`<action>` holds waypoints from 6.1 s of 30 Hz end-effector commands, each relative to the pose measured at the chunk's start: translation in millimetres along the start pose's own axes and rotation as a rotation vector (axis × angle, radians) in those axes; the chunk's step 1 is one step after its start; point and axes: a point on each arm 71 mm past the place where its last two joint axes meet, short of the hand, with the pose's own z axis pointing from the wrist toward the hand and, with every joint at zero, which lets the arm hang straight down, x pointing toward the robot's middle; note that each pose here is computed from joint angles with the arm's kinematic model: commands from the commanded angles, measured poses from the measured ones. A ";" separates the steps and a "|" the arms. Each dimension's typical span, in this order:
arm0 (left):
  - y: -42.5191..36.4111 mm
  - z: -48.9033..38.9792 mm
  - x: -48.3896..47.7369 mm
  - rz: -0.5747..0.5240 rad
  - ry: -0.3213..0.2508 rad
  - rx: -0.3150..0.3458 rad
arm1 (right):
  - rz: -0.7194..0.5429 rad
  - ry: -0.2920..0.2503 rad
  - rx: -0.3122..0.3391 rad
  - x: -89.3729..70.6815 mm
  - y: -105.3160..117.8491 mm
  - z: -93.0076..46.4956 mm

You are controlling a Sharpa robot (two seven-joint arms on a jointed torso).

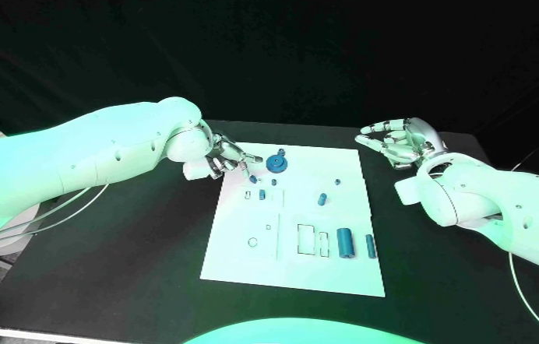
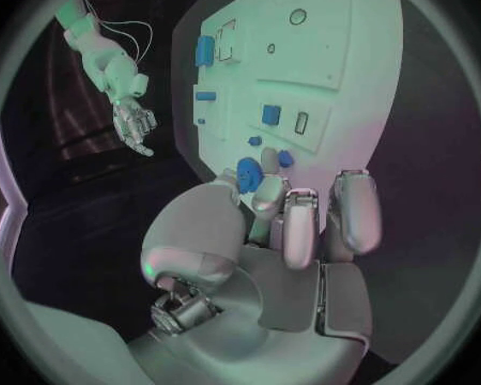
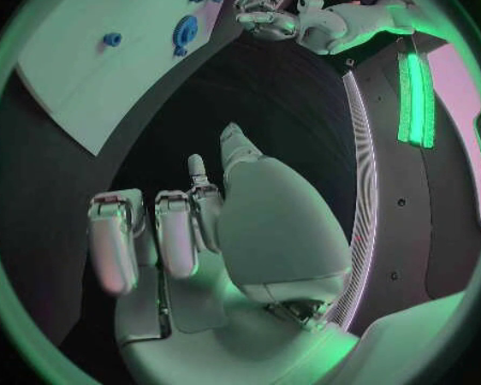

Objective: Assemble the parts on the task board

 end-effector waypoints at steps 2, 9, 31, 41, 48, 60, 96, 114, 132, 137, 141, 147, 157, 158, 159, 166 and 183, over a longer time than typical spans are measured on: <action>-4.5 1.7 0.7 -0.052 0.006 -0.003 | -0.005 0.005 -0.009 0.8 0.7 -0.2; -6.8 5.4 1.7 -0.020 0.026 -0.015 | -0.005 0.006 -0.009 0.9 0.9 -0.3; 1.5 13.9 5.2 0.019 0.053 -0.057 | -0.005 0.005 -0.009 0.8 1.1 -0.6; 2.9 17.4 4.6 0.026 0.039 -0.070 | -0.006 0.003 -0.011 0.3 1.2 -1.1; 2.3 19.3 4.1 0.032 0.024 -0.076 | -0.006 0.004 -0.012 0.3 1.5 -1.4; 2.9 23.1 4.6 0.062 0.005 -0.091 | -0.006 0.003 -0.013 -0.1 1.9 -1.9; -0.2 31.4 8.8 0.088 -0.021 -0.105 | -0.005 0.006 -0.016 0.6 2.7 -2.0; -1.7 32.1 9.4 0.093 -0.034 -0.104 | -0.005 0.008 -0.017 1.3 2.9 -1.8; -2.4 31.9 9.5 0.087 -0.046 -0.100 | -0.005 0.010 -0.017 2.0 3.1 -1.2; -2.4 31.8 9.5 0.085 -0.049 -0.099 | -0.005 0.010 -0.017 2.1 3.1 -1.2; -2.2 31.6 9.5 0.085 -0.048 -0.098 | -0.005 0.011 -0.017 2.1 3.1 -1.2; -1.9 31.3 10.2 0.089 -0.041 -0.098 | -0.005 0.010 -0.017 2.0 3.0 -1.1; -1.7 30.8 11.3 0.094 -0.033 -0.097 | -0.005 0.010 -0.017 1.8 2.9 -1.1; -1.7 30.8 11.3 0.095 -0.032 -0.097 | -0.005 0.010 -0.017 1.8 2.9 -1.1; -1.7 30.8 11.4 0.095 -0.032 -0.097 | -0.005 0.010 -0.017 1.8 2.9 -1.1; -1.5 30.7 11.5 0.097 -0.029 -0.097 | -0.005 0.010 -0.017 1.9 3.0 -1.1; -1.8 30.8 11.2 0.094 -0.036 -0.096 | -0.005 0.010 -0.016 1.9 3.0 -1.2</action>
